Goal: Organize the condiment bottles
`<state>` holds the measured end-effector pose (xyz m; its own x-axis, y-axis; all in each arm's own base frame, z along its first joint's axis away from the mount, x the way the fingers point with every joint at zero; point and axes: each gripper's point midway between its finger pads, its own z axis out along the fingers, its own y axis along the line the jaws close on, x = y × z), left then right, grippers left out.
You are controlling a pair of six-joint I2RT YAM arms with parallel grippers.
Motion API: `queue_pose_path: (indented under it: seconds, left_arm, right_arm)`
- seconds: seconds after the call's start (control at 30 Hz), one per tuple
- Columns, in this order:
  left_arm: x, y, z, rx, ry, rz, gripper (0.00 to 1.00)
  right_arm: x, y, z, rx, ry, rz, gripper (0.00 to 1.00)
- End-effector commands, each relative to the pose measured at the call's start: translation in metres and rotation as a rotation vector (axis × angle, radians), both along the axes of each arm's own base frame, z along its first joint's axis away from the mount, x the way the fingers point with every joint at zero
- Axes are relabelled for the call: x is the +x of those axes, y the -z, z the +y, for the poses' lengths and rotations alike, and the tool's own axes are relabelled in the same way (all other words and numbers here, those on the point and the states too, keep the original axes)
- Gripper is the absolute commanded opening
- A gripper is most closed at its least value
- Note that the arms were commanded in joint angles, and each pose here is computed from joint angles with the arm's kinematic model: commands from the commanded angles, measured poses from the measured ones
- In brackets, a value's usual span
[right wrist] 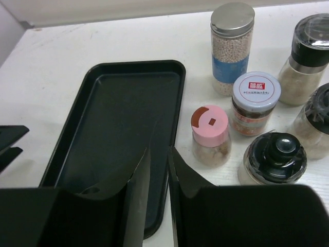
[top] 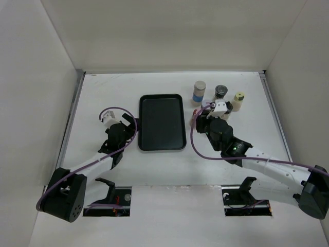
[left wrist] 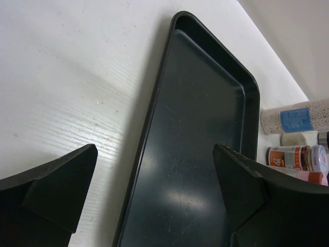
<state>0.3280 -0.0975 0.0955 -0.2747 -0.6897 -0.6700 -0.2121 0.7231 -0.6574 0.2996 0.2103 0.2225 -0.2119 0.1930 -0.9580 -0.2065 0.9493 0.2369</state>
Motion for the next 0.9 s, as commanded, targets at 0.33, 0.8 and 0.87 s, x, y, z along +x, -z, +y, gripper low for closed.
queue_pose_path:
  seconds: [0.33,0.8,0.87]
  left_arm:
    - [0.008,-0.021,-0.001,-0.027,-0.006,-0.074,1.0]
    - [0.001,-0.052,-0.015,-0.065,0.066,-0.228,1.0]
    - [-0.001,-0.059,-0.015,-0.063,0.075,-0.261,1.0]
  right_arm:
    - [0.005,0.021,-0.043,-0.049,0.184,0.12,0.28]
    - [0.033,0.068,-0.086,-0.056,0.308,0.238,0.92]
    - [0.041,0.072,-0.088,-0.05,0.315,0.244,0.92]
